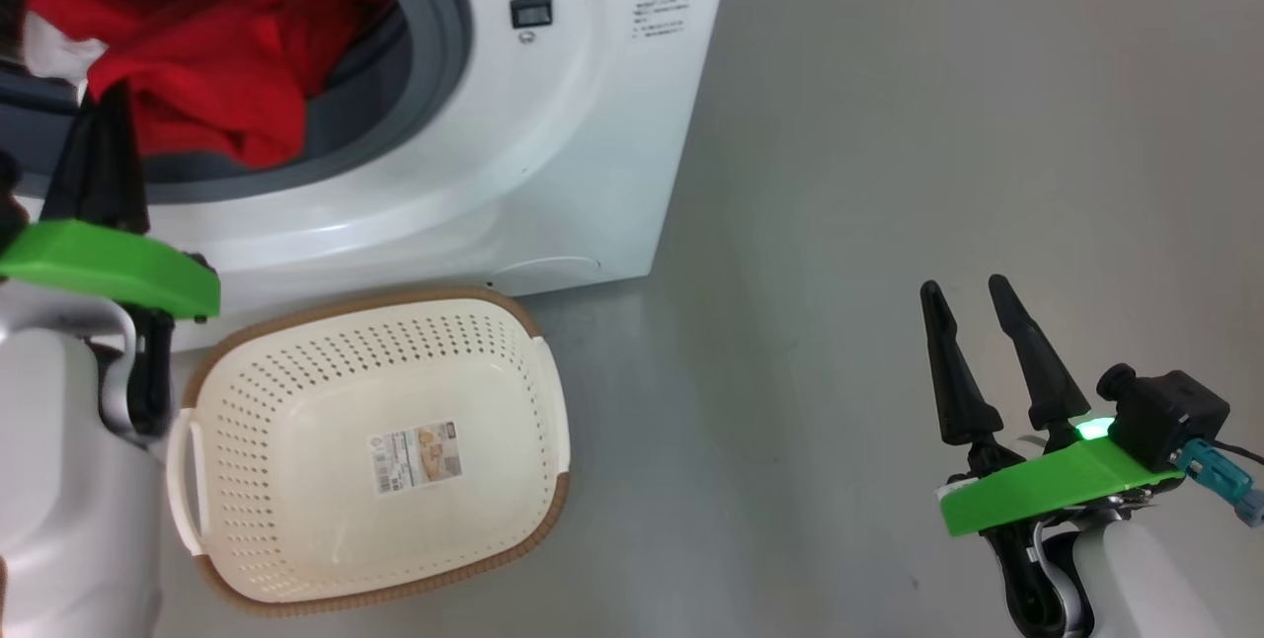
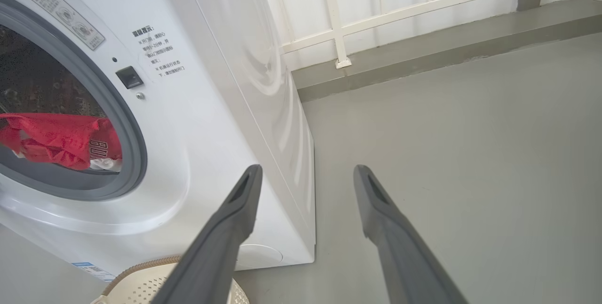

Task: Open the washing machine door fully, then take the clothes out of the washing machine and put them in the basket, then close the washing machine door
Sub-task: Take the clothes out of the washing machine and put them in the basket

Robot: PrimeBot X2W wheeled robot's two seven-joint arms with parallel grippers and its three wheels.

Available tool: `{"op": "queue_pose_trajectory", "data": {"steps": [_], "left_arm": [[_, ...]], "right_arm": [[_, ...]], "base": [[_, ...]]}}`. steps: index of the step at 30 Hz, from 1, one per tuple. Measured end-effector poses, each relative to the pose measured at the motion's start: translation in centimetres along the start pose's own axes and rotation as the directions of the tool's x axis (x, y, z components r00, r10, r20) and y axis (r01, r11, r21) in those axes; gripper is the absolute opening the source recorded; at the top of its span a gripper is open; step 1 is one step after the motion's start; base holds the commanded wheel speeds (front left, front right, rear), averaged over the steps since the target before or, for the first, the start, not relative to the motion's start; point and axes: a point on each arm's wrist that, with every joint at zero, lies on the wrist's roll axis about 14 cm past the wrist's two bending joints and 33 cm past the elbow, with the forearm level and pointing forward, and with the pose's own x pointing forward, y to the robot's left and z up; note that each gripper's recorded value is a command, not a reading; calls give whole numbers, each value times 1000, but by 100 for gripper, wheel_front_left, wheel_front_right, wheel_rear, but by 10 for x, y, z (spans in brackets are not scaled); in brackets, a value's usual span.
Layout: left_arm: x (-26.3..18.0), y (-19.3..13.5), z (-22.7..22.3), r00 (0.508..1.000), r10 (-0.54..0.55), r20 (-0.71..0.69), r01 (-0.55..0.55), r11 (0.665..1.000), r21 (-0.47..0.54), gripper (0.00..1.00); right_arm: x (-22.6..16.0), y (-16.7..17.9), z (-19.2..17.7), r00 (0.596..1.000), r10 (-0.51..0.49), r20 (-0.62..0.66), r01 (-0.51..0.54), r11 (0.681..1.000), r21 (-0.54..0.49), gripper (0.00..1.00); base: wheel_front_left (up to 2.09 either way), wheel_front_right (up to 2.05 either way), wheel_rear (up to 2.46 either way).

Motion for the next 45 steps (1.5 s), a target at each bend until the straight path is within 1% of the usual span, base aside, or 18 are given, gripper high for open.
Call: {"op": "queue_pose_trajectory", "data": {"steps": [3, 7, 11, 17, 21, 28, 31, 34, 38, 40, 45], "left_arm": [[-14, 2, 17, 998, 11, 58, -9, 1000, -24, 0], [-34, 4, 36, 992, 23, 122, -19, 999, -35, 0], [-51, -1, 64, 978, 15, 210, -7, 999, -37, 0], [-78, -8, 108, 937, 2, 350, 6, 1000, -22, 0], [-100, -16, 140, 893, -14, 449, 18, 1000, -6, 0], [-120, -25, 157, 859, -35, 511, 37, 999, 6, 0], [-123, -29, 144, 875, -45, 482, 45, 999, 12, 0], [-123, -32, 117, 909, -45, 415, 53, 999, -9, 0], [-120, -32, 65, 962, -39, 269, 50, 998, -33, 0], [-119, -29, 37, 981, -28, 190, 37, 998, -44, 0], [-121, -21, -29, 1000, -5, -5, 4, 999, -51, 0]], "right_arm": [[-2, 5, 2, 1000, 13, 5, -13, 1000, -2, 100], [-3, 10, 8, 999, 28, 23, -28, 1000, 3, 100], [-8, 14, 7, 999, 40, 20, -40, 999, 2, 100], [-11, 22, 8, 998, 62, 22, -62, 998, 3, 100], [-10, 28, 8, 997, 78, 23, -79, 997, 4, 100], [-11, 29, 3, 997, 80, 10, -80, 997, 6, 100], [-10, 29, 2, 997, 80, 5, -80, 997, 6, 100], [-9, 28, -1, 997, 79, -2, -79, 997, 5, 100], [-8, 27, -5, 997, 76, -14, -76, 997, 4, 100], [-8, 27, -9, 997, 75, -23, -75, 997, 4, 100], [-2, 27, -12, 997, 78, -31, -78, 997, 2, 100]], "base": [[0, 0, 0], [0, 0, 0], [0, 0, 0], [0, 0, 0], [0, 0, 0], [0, 0, 0], [0, 0, 0], [0, 0, 0], [0, 0, 0], [0, 0, 0], [0, 0, 0]]}}
